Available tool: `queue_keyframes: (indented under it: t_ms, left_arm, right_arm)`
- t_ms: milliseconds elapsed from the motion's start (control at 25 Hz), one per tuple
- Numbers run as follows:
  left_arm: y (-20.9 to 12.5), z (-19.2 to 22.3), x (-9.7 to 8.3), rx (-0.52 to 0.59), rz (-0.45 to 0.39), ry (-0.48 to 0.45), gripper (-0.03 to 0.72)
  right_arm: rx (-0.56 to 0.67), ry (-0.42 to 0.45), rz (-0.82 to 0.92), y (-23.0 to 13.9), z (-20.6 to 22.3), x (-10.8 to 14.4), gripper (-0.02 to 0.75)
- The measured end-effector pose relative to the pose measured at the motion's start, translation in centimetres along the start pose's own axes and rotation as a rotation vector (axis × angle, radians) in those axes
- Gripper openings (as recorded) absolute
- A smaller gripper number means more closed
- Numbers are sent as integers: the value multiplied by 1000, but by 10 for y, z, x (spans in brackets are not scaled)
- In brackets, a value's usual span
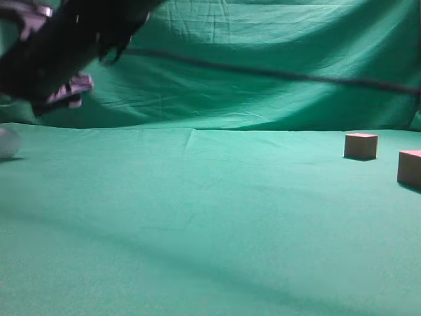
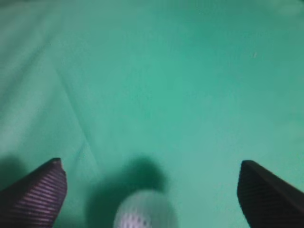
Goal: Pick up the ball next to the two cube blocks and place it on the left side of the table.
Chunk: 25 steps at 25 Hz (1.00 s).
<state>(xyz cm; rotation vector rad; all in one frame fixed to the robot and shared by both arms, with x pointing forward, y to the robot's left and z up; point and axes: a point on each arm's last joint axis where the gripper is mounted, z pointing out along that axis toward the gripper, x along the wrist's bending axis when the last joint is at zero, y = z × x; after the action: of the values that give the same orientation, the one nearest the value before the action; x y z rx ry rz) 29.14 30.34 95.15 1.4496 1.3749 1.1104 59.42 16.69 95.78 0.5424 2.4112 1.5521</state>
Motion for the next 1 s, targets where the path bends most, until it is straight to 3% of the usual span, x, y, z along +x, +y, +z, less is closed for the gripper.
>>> queue_keyframes:
  t_ms: [40,160,240,320,440,600,800,1000]
  left_arm:
    - [0,0,0,0,0,0,0]
    - [0,0,0,0,0,0,0]
    - [0,0,0,0,0,0,0]
    - [0,0,0,0,0,0,0]
    - [0,0,0,0,0,0,0]
    - [0,0,0,0,0,0,0]
    - [0,0,0,0,0,0,0]
    - [0,0,0,0,0,0,0]
  right_arm:
    - [-14,17,-7,18,-13,-1,644]
    - [-3,74,15,61,-59,-10,440]
    - [68,86,45,81,-91,-16,287]
    - [160,56,73,95,-124,-23,122]
    - [327,-38,112,104,-168,-35,0]
    - [466,-173,159,116,-222,-41,0]
    - [436,-347,179,138,-288,-41,0]
    - [464,-421,201,127,-350,-28,0]
